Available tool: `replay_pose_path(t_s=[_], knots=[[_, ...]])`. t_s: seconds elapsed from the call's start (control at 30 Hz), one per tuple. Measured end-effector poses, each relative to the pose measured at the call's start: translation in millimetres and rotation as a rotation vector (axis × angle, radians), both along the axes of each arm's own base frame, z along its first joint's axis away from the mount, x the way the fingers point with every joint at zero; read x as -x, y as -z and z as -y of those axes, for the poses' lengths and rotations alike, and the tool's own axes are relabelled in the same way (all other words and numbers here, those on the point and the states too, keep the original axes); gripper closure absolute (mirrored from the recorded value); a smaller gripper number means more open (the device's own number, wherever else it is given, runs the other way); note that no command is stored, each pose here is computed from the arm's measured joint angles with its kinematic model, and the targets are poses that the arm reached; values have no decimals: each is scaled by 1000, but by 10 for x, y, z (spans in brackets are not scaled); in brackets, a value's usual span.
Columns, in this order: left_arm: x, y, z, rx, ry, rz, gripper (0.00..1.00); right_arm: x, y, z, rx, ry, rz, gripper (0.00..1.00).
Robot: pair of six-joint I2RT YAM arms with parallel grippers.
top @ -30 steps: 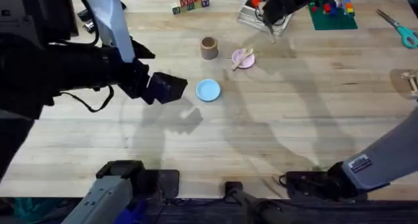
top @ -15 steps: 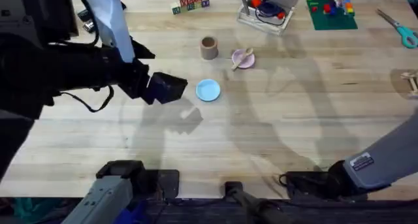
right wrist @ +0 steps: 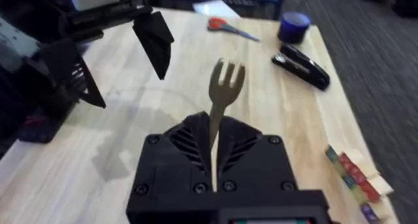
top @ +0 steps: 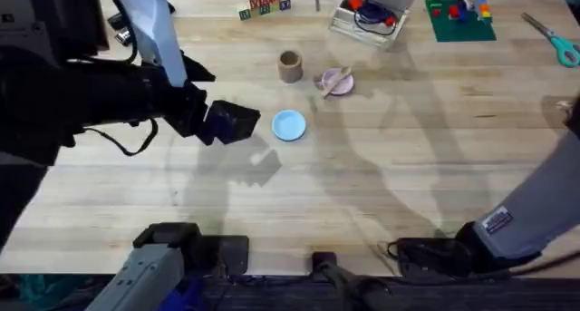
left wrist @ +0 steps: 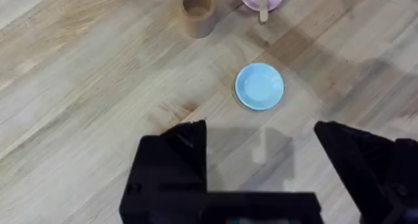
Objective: Pick up a utensil and set it on the pink plate, then put the other utensil in the container.
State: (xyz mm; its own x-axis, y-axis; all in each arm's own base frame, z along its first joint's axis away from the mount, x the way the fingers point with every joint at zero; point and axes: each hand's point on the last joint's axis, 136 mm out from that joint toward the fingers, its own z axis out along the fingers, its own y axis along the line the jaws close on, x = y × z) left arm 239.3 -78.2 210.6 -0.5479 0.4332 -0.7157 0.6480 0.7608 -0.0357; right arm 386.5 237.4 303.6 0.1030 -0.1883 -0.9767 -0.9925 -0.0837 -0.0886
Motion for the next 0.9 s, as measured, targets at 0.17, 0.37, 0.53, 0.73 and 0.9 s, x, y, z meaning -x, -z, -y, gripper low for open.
replay_pose_path(t_s=[0.17,0.37,0.53,0.73,0.9], knots=[[0,0,0,0,0,0,6,-144,332,-49,-56,-42,-46,970],[0,0,0,0,0,0,6,-258,571,-116,-80,-65,-36,970],[0,0,0,0,0,0,6,-221,687,-278,-81,-103,-38,972],[0,0,0,0,0,0,6,-196,786,-398,-81,-130,-38,970],[0,0,0,0,0,0,6,-282,937,-406,-84,-129,-26,970]])
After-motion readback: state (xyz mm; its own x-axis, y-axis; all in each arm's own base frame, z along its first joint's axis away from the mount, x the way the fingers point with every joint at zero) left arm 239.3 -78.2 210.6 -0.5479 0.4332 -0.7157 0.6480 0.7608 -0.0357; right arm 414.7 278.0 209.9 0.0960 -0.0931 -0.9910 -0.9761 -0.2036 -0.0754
